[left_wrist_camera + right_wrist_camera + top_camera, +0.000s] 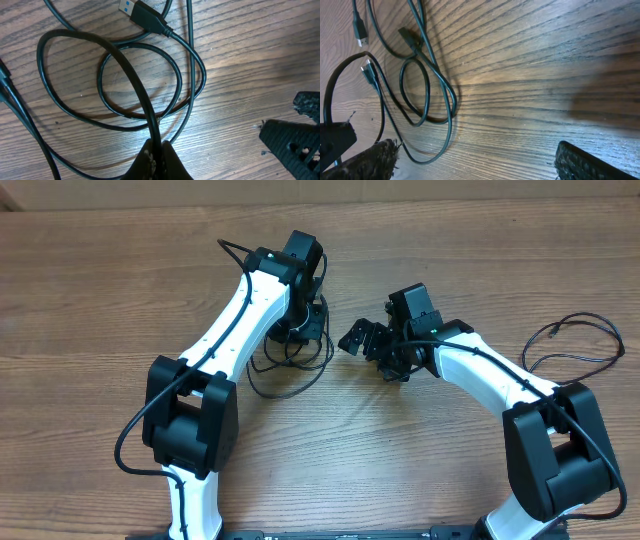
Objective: Untangle cables
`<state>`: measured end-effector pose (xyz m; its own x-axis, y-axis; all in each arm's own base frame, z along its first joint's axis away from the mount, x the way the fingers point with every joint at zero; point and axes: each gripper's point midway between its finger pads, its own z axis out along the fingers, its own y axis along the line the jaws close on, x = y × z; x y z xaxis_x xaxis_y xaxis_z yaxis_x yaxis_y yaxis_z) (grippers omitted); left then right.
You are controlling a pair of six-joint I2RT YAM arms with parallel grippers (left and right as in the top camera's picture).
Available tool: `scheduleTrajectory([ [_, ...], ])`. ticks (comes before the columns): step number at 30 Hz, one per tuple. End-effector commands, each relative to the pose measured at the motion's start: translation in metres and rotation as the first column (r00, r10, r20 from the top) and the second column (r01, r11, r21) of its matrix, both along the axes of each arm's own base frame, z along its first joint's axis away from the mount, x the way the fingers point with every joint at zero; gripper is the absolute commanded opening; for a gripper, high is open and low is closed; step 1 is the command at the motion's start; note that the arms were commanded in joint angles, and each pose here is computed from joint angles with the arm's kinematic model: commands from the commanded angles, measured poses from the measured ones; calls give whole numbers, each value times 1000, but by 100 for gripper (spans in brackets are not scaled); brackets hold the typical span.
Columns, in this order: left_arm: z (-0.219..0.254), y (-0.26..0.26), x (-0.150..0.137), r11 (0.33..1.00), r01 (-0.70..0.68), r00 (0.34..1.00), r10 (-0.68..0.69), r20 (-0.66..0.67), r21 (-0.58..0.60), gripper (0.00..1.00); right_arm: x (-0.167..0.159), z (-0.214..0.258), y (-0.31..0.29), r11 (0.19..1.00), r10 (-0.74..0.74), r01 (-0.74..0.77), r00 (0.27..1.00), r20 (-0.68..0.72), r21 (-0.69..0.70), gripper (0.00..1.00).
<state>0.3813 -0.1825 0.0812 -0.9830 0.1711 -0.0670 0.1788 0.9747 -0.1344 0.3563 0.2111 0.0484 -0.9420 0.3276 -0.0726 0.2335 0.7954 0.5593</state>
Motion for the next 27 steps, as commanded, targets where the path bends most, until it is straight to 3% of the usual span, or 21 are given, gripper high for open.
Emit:
scheduleTrajectory([
  [1, 7, -4, 5, 1000, 25, 999, -25, 25, -12, 4, 2, -1, -3, 1000, -16, 16, 1000, 8, -14, 100],
  [27, 7, -5, 7, 1000, 25, 999, -24, 32, -15, 4, 0, -24, -11, 997, -71, 71, 997, -7, -41, 100],
])
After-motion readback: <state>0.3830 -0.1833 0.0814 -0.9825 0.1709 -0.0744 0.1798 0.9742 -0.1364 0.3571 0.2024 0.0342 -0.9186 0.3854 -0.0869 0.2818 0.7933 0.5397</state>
